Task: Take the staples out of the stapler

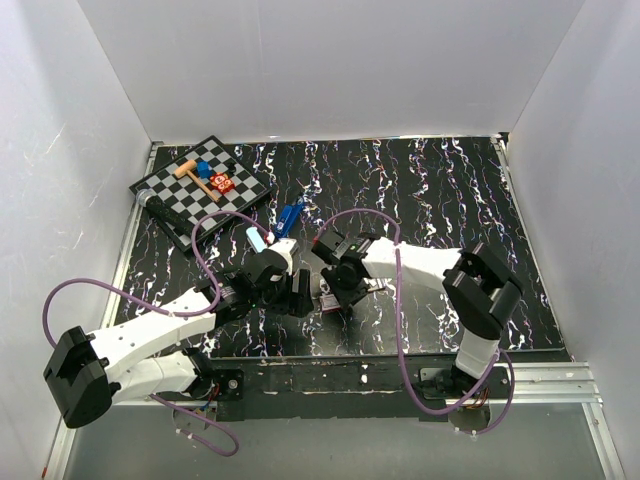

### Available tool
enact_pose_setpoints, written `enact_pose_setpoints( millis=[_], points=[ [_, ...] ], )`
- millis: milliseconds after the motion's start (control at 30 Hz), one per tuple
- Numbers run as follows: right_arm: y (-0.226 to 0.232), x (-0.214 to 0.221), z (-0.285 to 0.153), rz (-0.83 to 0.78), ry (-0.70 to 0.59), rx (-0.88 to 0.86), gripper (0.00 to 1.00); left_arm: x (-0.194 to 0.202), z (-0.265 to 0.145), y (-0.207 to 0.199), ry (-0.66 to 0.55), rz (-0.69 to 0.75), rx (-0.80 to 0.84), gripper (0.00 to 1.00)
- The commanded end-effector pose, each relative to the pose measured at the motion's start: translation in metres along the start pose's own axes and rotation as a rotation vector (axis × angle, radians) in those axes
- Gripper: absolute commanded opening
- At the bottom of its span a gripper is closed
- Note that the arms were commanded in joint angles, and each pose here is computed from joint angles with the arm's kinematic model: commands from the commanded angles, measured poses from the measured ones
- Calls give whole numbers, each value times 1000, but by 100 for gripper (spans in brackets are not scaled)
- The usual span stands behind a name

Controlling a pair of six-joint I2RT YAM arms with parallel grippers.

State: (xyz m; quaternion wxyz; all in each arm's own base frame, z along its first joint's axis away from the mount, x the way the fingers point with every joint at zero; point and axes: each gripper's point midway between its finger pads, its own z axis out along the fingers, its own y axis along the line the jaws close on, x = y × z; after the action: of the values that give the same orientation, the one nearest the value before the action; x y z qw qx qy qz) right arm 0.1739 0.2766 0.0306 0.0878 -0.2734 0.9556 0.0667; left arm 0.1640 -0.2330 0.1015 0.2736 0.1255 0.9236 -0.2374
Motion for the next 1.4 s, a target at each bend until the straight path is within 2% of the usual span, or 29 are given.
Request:
enact_pose_setpoints(
  millis=[0, 133, 200, 267, 433, 500, 533, 600, 833, 1367],
  points=[
    [-14, -10, -31, -2, -70, 43, 38, -14, -3, -1, -50, -1, -19, 74],
    [-43, -12, -48, 62, -118, 94, 38, -16, 1, 0, -44, 6, -35, 73],
    [-61, -14, -54, 108, -142, 113, 38, -18, 1, 0, -50, 7, -36, 68],
    [-79, -15, -59, 159, -161, 129, 38, -21, 1, -1, -63, 5, -38, 58],
    [-111, -19, -60, 259, -183, 130, 38, -26, 6, -1, -81, 6, -40, 15],
    [-119, -21, -58, 272, -177, 139, 37, -26, 10, -2, -76, 4, -30, 6],
    [-122, -22, -56, 276, -175, 141, 37, -25, 12, -2, -69, 1, -21, 6],
    [-126, -24, -51, 289, -163, 138, 36, -27, 16, -3, -70, -6, -5, 0],
    [-129, -28, -35, 295, -134, 115, 35, -35, 21, 5, -85, -11, -40, 2],
    [-129, -30, -16, 297, -94, 114, 33, -35, 27, 9, -73, -8, -64, 0]
  ],
)
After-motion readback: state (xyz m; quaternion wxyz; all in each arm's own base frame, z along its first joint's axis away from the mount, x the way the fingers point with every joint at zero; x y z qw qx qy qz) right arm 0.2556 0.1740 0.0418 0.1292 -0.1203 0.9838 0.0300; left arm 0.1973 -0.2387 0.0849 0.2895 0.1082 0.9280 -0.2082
